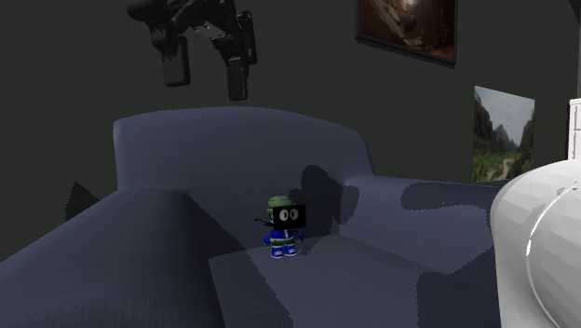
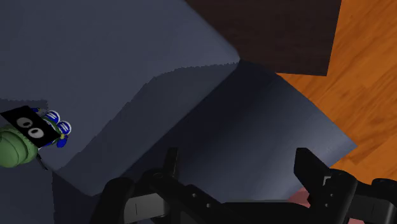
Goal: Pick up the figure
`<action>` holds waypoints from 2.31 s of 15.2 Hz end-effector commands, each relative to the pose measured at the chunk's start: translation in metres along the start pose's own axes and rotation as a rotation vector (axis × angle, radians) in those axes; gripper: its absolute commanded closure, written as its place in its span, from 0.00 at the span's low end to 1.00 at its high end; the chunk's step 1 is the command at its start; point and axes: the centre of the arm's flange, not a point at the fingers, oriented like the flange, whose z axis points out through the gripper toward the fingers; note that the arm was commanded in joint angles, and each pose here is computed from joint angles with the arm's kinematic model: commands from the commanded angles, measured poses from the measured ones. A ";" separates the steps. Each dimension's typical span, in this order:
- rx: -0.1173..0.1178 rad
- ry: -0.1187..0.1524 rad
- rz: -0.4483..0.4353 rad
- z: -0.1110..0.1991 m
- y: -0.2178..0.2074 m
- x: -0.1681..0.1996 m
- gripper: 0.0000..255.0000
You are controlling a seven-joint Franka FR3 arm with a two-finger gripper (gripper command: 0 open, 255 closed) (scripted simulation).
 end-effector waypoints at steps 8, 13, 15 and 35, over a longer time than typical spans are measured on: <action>0.097 0.013 -0.006 0.022 0.102 0.020 0.00; 0.167 0.022 -0.011 0.044 0.174 0.034 0.00; 0.195 0.026 -0.012 0.054 0.202 0.040 0.00; 0.442 0.058 -0.028 0.186 0.435 0.098 0.00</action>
